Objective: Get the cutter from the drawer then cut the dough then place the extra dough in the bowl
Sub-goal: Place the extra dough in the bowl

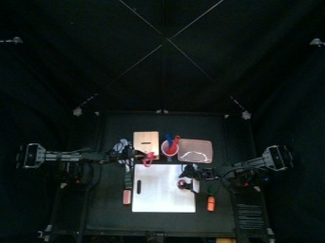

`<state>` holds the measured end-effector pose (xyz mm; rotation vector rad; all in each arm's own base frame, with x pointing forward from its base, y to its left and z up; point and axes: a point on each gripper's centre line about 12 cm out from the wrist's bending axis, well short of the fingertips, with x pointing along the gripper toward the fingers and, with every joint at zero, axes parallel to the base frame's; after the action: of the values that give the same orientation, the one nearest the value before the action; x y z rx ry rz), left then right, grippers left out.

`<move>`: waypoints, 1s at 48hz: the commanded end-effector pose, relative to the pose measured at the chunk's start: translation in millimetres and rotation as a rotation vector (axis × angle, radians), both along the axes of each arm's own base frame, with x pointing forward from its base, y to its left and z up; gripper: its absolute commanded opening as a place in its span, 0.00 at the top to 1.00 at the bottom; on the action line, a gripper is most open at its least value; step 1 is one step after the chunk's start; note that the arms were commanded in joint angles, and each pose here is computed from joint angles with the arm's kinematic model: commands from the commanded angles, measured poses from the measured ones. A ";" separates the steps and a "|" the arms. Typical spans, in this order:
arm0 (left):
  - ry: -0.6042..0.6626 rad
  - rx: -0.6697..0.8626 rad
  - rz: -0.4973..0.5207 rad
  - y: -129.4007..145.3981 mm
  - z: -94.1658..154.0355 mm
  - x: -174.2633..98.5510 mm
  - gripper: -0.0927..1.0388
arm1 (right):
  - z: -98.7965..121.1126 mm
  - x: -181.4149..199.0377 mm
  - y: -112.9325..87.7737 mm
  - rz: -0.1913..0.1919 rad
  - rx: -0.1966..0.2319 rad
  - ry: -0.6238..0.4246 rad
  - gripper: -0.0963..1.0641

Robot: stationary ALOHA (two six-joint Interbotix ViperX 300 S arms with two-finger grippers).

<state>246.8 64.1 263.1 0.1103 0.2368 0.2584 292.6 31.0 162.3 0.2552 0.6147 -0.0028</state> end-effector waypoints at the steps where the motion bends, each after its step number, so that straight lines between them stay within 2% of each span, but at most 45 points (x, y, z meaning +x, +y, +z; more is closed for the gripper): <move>1: -0.024 0.006 0.045 7.5 4.6 -18.0 0.44 | 6.3 1.6 0.5 0.000 0.003 -0.026 0.14; 6: -0.016 -0.008 0.084 12.1 1.7 -35.3 0.44 | 4.4 0.4 1.2 0.003 0.003 -0.020 0.14; 12: 0.055 -0.052 0.141 20.2 -14.7 -52.0 0.44 | 2.9 -0.9 1.5 0.003 0.003 -0.015 0.14; 20: 0.161 -0.104 0.193 27.5 -39.1 -65.0 0.44 | 2.4 -1.3 1.5 0.002 0.004 -0.013 0.14; 35: 0.273 -0.164 0.248 32.3 -74.6 -79.1 0.44 | 1.9 -1.7 1.0 0.002 0.003 -0.012 0.14; 41: 0.296 -0.194 0.253 32.9 -81.4 -77.6 0.39 | 2.4 -1.2 1.1 0.002 0.003 -0.013 0.14; 48: 0.321 -0.247 0.293 38.1 -92.7 -78.5 0.27 | 2.0 -1.2 1.5 0.003 0.003 -0.012 0.14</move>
<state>166.3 97.0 168.3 -0.1158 0.6143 0.4786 288.7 32.3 157.5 0.2518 0.6306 0.0006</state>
